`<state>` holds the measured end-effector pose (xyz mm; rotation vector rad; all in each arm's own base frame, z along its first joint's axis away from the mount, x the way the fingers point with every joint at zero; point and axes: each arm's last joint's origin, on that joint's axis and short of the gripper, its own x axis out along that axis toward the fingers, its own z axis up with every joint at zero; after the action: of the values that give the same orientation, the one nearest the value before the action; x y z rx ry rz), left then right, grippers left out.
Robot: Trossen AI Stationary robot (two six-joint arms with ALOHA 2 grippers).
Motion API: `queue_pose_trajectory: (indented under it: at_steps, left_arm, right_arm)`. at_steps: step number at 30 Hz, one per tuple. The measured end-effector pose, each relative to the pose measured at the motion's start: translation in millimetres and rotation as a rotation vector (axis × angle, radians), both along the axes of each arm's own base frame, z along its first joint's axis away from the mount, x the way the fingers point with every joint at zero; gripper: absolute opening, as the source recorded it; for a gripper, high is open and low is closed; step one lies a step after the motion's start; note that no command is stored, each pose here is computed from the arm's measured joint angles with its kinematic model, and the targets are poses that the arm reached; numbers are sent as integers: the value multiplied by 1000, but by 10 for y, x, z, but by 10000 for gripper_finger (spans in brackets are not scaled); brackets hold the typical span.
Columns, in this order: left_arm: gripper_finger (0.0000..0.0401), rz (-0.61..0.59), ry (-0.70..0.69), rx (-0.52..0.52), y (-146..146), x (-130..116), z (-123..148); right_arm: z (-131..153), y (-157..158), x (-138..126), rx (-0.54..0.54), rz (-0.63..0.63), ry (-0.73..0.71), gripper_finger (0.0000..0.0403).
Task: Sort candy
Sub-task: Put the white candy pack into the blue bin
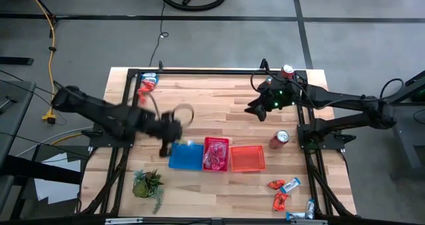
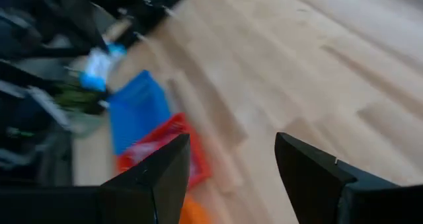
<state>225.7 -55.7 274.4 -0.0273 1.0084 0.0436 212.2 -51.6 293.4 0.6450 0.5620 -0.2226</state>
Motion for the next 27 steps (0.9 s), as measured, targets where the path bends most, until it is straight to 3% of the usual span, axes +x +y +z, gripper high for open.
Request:
queue_pose_trajectory:
  at_steps: [3,7,10,18,23,27]
  left_arm:
    - [1,-73,21,31,-258,-116,-225]
    - [1,-65,-44,37,-401,-177,-513]
    - [1,-60,-89,-32,-451,-136,-626]
    - [2,6,3,1,-474,25,-855]
    - [34,25,65,-43,-492,172,-861]
    - [87,39,87,-39,-488,252,-663]
  right_arm:
    - [37,124,51,59,17,-45,216]
    - [68,300,94,141,36,-76,216]
    - [67,425,104,165,53,-70,216]
    - [63,688,98,180,133,-55,216]
    - [58,827,50,175,199,-31,216]
    - [115,927,-33,164,260,-54,216]
